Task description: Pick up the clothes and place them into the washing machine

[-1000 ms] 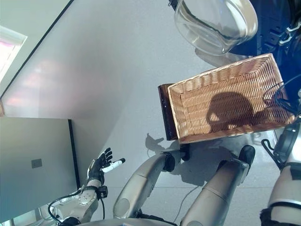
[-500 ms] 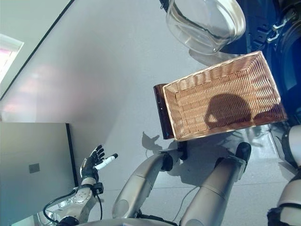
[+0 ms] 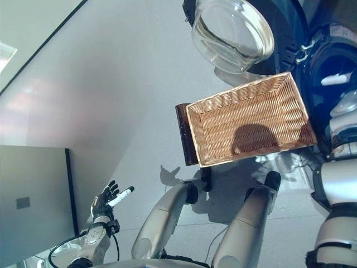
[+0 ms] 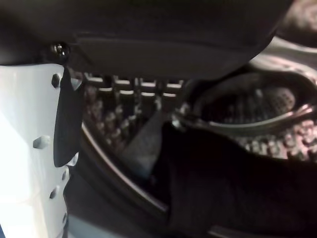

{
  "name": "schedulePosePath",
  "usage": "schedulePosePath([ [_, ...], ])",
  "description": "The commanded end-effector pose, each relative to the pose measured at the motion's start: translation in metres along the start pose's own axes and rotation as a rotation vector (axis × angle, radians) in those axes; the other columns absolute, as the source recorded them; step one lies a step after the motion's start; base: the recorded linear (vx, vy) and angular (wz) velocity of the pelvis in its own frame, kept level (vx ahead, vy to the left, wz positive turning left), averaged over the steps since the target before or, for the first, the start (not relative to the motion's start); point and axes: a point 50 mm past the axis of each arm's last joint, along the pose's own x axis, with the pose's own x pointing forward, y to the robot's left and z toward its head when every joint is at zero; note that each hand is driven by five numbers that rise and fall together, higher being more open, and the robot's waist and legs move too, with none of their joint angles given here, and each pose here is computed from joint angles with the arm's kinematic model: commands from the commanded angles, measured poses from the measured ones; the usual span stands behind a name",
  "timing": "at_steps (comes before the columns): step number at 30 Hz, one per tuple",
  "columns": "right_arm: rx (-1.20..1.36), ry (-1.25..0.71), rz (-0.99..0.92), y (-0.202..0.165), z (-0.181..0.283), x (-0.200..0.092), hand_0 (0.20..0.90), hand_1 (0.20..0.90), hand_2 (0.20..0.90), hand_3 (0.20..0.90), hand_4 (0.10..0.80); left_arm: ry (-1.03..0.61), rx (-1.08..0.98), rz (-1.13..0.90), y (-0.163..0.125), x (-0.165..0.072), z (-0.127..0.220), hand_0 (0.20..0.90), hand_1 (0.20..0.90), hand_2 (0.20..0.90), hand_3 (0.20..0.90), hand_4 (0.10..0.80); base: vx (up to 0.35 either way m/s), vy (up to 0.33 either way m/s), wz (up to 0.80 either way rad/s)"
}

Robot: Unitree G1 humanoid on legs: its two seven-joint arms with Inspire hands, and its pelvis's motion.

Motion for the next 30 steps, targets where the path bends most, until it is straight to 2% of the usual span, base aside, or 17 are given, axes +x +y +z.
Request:
schedulePosePath([
  [1, 0.352, -0.17, -0.03, 0.018, 0.044, -0.013, 0.9, 0.9, 0.9, 0.9, 0.8, 0.006, 0.009, 0.187, 0.053, -0.001, -0.002, 0.9, 0.9, 0.9, 0.9, 0.8, 0.01, -0.048, 0.04],
  [3, 0.435, -0.049, 0.033, 0.043, 0.02, -0.023, 0.9, 0.9, 0.9, 0.9, 0.8, 0.007, 0.035, 0.173, 0.053, 0.001, 0.0, 0.9, 0.9, 0.9, 0.9, 0.8, 0.027, -0.074, 0.05],
  [4, 0.532, 0.039, 0.095, 0.067, 0.004, -0.036, 0.9, 0.9, 0.9, 0.9, 0.8, 0.006, 0.047, 0.172, 0.054, 0.002, 0.002, 0.9, 0.9, 0.9, 0.9, 0.8, 0.02, -0.063, 0.19],
  [5, 0.534, 0.041, 0.096, 0.068, 0.003, -0.036, 0.9, 0.9, 0.9, 0.9, 0.8, 0.006, 0.049, 0.174, 0.055, 0.002, 0.002, 0.9, 0.9, 0.9, 0.9, 0.8, 0.015, -0.063, 0.26],
  [7, 0.637, 0.14, 0.196, 0.103, -0.018, -0.062, 0.9, 0.9, 0.9, 0.9, 0.8, -0.014, 0.047, 0.172, 0.053, 0.004, 0.007, 0.9, 0.9, 0.9, 0.9, 0.8, 0.016, -0.055, 0.23],
  [9, 0.678, 0.188, 0.246, 0.118, -0.027, -0.075, 0.9, 0.9, 0.9, 0.9, 0.8, -0.017, 0.07, 0.173, 0.055, 0.006, 0.01, 0.9, 0.9, 0.9, 0.9, 0.8, 0.011, -0.071, 0.18],
  [12, 0.814, 0.362, 0.34, 0.154, -0.054, -0.114, 0.9, 0.9, 0.9, 0.9, 0.8, -0.028, 0.098, 0.172, 0.056, 0.009, 0.015, 0.9, 0.9, 0.9, 0.9, 0.8, 0.032, -0.091, 0.25],
  [16, 0.904, 0.486, 0.421, 0.183, -0.07, -0.153, 0.9, 0.9, 0.9, 0.9, 0.8, -0.017, 0.144, 0.16, 0.056, 0.01, 0.015, 0.9, 0.9, 0.9, 0.9, 0.8, 0.054, -0.077, 0.23],
  [18, 0.919, 0.51, 0.433, 0.187, -0.072, -0.16, 0.9, 0.9, 0.9, 0.9, 0.8, -0.013, 0.158, 0.156, 0.057, 0.01, 0.015, 0.9, 0.9, 0.9, 0.9, 0.8, 0.027, -0.053, 0.29],
  [24, 1.052, 0.61, 0.49, 0.207, -0.091, -0.207, 0.9, 0.9, 0.9, 0.9, 0.8, -0.001, 0.23, 0.152, 0.056, 0.012, 0.015, 0.9, 0.9, 0.9, 0.9, 0.8, 0.064, -0.061, 0.31],
  [30, 1.045, 0.726, 0.504, 0.206, -0.136, -0.247, 0.9, 0.9, 0.9, 0.9, 0.8, 0.063, 0.309, 0.135, 0.058, 0.008, 0.001, 0.9, 0.9, 0.9, 0.9, 0.8, 0.104, -0.022, 0.24],
])
